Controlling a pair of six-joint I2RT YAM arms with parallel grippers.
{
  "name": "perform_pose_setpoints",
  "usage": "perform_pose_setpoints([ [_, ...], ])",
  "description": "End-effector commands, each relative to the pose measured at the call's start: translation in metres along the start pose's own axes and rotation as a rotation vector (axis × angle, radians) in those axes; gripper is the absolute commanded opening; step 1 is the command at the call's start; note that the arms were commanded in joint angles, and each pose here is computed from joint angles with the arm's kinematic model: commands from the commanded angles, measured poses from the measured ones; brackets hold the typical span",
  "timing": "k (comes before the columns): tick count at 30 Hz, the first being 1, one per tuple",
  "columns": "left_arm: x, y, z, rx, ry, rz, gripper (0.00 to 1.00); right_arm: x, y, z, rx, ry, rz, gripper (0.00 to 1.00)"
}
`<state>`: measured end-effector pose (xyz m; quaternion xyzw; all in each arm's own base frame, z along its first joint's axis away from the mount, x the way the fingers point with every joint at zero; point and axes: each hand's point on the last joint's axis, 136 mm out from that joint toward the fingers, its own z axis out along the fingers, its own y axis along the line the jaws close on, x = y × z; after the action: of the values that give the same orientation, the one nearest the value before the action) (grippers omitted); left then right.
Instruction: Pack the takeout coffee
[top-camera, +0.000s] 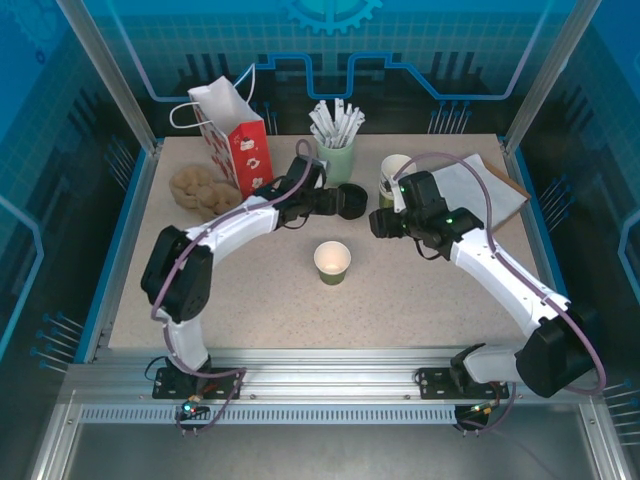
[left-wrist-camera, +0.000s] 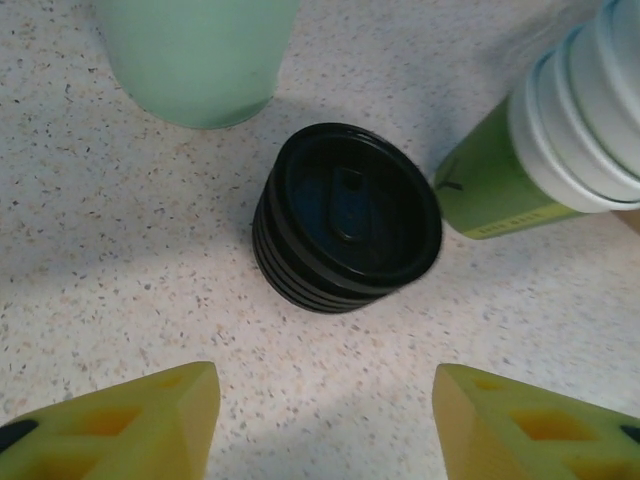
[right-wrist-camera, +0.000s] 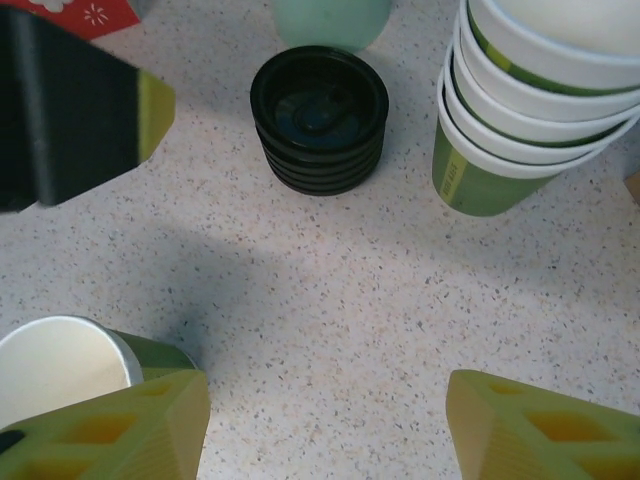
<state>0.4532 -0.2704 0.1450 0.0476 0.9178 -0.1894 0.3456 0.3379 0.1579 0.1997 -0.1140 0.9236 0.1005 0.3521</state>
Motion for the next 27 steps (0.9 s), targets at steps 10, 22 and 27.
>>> perform_pose_setpoints([
  [10, -0.014, 0.002, 0.056, -0.063, 0.021, 0.025, 0.45, 0.003, -0.007, 0.002, 0.011, 0.026, 0.0, 0.66],
  [22, -0.012, 0.014, 0.082, -0.136, 0.054, 0.06, 0.4, 0.009, -0.006, 0.007, -0.003, 0.036, 0.012, 0.67],
  [27, -0.011, 0.015, 0.086, -0.145, 0.058, 0.071, 0.36, 0.01, -0.007, 0.008, -0.004, 0.035, 0.016, 0.67],
])
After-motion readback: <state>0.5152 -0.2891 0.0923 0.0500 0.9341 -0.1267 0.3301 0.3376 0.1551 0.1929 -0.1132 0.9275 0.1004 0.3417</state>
